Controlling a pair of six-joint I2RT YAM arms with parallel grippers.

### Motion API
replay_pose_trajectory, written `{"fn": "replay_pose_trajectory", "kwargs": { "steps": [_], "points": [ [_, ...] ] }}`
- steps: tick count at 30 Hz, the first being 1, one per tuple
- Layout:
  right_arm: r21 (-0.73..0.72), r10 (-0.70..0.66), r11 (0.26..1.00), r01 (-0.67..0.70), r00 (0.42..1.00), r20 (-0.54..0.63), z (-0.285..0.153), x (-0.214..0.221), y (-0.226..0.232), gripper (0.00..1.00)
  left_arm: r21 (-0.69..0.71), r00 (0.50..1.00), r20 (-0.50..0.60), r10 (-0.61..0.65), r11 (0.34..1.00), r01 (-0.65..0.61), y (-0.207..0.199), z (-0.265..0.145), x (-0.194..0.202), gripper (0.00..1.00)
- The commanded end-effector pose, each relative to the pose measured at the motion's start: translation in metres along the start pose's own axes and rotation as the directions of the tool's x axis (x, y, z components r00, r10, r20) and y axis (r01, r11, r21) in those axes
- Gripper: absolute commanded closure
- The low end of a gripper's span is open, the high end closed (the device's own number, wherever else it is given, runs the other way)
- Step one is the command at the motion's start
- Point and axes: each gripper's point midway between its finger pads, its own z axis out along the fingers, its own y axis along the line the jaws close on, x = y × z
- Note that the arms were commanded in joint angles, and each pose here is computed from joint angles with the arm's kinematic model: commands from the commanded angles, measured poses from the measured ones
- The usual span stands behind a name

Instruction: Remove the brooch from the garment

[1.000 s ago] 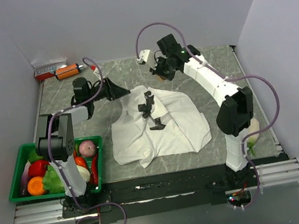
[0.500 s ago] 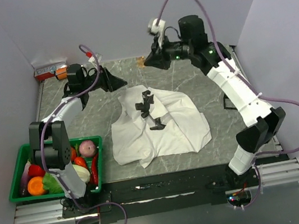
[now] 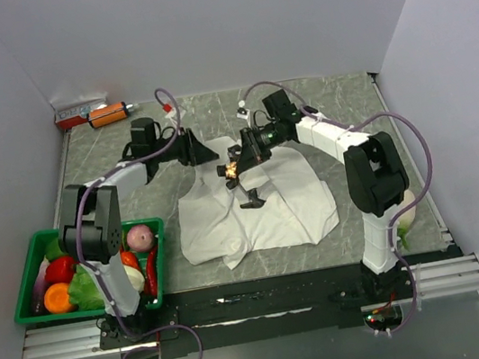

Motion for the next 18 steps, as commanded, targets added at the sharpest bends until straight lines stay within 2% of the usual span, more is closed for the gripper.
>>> {"fn": "replay_pose_trajectory", "kwargs": {
  "steps": [1,6,9,17,18],
  "points": [
    [-0.103,-0.156,0.981,0.167,0.982,0.111,-0.025,-0.042,0.056,1.00,0.048,0.999,-0.025,0.034,0.998,-0.033,-0.008,0.018,0.011,0.41],
    [-0.129,-0.158,0.976,0.174,0.980,0.124,-0.028,-0.042,0.065,1.00,0.056,0.997,-0.054,0.053,0.997,-0.050,-0.007,0.019,0.017,0.41],
    [-0.139,-0.160,0.974,0.180,0.977,0.143,-0.033,-0.043,0.073,1.00,0.112,0.996,-0.072,0.057,0.993,-0.048,-0.018,0.017,0.020,0.41],
    [-0.124,-0.139,0.979,0.162,0.975,0.175,-0.032,-0.051,0.068,1.00,0.267,0.993,-0.115,0.023,0.964,0.008,-0.051,0.012,0.034,0.43],
    [-0.119,-0.141,0.979,0.164,0.974,0.179,-0.031,-0.053,0.066,1.00,0.272,0.992,-0.124,-0.026,0.960,0.059,-0.055,0.011,0.033,0.44]
  ]
}}
